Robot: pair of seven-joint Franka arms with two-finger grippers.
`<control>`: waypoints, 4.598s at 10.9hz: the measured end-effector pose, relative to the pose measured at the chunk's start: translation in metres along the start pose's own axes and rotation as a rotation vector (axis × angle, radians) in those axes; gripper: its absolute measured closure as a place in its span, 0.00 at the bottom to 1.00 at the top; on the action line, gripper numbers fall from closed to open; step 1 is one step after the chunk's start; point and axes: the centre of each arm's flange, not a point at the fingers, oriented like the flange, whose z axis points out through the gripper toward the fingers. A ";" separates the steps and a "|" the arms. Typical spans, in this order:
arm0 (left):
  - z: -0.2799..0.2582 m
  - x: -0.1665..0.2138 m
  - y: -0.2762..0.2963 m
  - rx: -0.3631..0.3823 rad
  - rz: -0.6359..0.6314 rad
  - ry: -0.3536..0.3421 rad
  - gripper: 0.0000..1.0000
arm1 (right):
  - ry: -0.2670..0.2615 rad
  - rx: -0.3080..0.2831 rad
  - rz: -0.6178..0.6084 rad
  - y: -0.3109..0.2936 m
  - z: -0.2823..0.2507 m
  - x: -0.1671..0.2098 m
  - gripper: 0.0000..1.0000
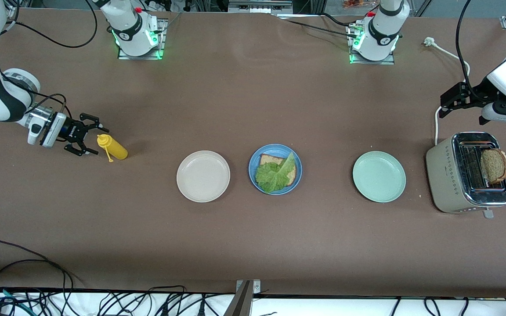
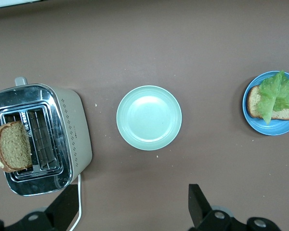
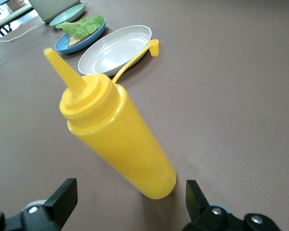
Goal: Make sandwich in blue plate with both arms
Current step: 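Grasp the yellow squeeze bottle with the right gripper and lift it, then carry the bottle with the right gripper over the lettuce on the blue plate, then tilt the yellow bottle over the lettuce with the right gripper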
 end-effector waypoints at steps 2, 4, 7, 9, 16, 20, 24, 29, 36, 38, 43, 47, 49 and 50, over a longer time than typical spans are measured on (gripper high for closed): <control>0.000 0.000 0.000 0.000 0.000 0.000 0.00 | 0.018 0.005 0.008 0.000 0.005 -0.002 0.00; 0.000 0.000 0.000 0.000 0.000 0.000 0.00 | 0.035 0.009 0.013 0.000 0.011 -0.001 0.00; 0.000 0.000 0.000 0.000 0.000 0.000 0.00 | 0.093 0.027 -0.008 -0.002 0.022 0.004 0.00; 0.000 0.000 0.000 0.000 0.000 -0.001 0.00 | 0.108 0.038 -0.037 0.001 0.029 0.001 0.00; 0.000 0.000 0.000 0.000 -0.001 -0.001 0.00 | 0.134 0.047 -0.072 0.016 0.038 0.005 0.58; 0.000 0.000 0.000 0.000 -0.001 -0.001 0.00 | 0.002 -0.017 -0.165 0.023 0.019 0.080 0.69; 0.000 0.000 0.000 0.000 0.000 -0.001 0.00 | -0.250 -0.098 -0.154 -0.022 0.011 0.226 0.90; 0.000 0.000 0.000 0.000 -0.001 -0.001 0.00 | -0.519 -0.299 -0.101 -0.113 0.106 0.389 0.90; -0.001 0.000 0.000 0.000 -0.002 0.000 0.00 | -0.821 -0.645 -0.387 -0.255 0.359 0.405 0.90; -0.001 0.000 0.000 0.000 -0.002 0.000 0.00 | -0.927 -0.695 -0.506 -0.287 0.410 0.377 0.90; -0.001 0.000 -0.001 0.000 -0.002 0.000 0.00 | -1.167 -0.835 -0.715 -0.331 0.510 0.327 0.90; 0.002 -0.004 -0.001 -0.004 -0.004 -0.031 0.00 | -1.219 -0.882 -0.754 -0.330 0.517 0.316 0.90; 0.000 -0.004 -0.002 -0.004 -0.005 -0.028 0.00 | -1.216 -0.895 -0.753 -0.333 0.516 0.321 0.90; 0.000 -0.004 -0.002 -0.003 -0.005 -0.028 0.00 | -1.216 -0.900 -0.751 -0.334 0.516 0.324 0.90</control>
